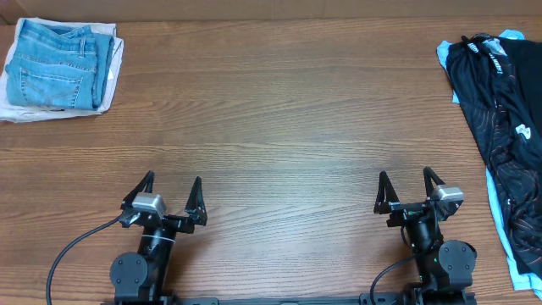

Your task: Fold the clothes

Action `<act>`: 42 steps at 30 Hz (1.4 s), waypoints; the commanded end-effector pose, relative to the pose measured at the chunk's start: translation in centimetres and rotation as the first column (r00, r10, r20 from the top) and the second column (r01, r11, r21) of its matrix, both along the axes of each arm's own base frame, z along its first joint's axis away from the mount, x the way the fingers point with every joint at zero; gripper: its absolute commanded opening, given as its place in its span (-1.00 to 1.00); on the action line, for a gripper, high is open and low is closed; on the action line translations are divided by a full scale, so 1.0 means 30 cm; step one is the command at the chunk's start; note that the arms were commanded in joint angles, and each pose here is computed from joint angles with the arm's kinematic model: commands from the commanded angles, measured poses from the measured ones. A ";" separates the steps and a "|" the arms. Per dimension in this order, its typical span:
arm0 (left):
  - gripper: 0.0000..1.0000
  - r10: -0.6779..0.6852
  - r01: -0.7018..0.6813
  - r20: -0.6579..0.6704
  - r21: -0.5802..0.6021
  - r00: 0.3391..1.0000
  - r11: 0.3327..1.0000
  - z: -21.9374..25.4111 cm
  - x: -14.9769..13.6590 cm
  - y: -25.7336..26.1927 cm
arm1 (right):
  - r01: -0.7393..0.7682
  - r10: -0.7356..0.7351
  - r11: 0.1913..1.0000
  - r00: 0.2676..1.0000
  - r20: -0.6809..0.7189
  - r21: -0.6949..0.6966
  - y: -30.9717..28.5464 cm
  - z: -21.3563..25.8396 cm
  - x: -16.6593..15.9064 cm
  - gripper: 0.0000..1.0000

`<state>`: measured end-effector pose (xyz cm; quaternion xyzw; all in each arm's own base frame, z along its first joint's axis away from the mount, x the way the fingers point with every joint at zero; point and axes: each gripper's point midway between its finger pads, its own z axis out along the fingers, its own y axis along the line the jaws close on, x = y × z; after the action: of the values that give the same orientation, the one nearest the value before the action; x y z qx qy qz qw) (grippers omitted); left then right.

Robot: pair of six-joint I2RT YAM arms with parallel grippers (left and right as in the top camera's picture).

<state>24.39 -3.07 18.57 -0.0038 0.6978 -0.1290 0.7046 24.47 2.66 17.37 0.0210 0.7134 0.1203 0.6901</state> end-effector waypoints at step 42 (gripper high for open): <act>1.00 0.099 -0.086 -0.056 0.201 0.994 0.976 -0.090 0.006 0.071 | 0.008 -0.008 1.000 1.000 0.002 -0.007 -0.003 -0.009 0.001 1.00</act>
<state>24.57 -1.33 15.97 0.0269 0.7305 -0.0417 0.6811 24.47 2.65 17.37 0.0210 0.7134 0.1203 0.6901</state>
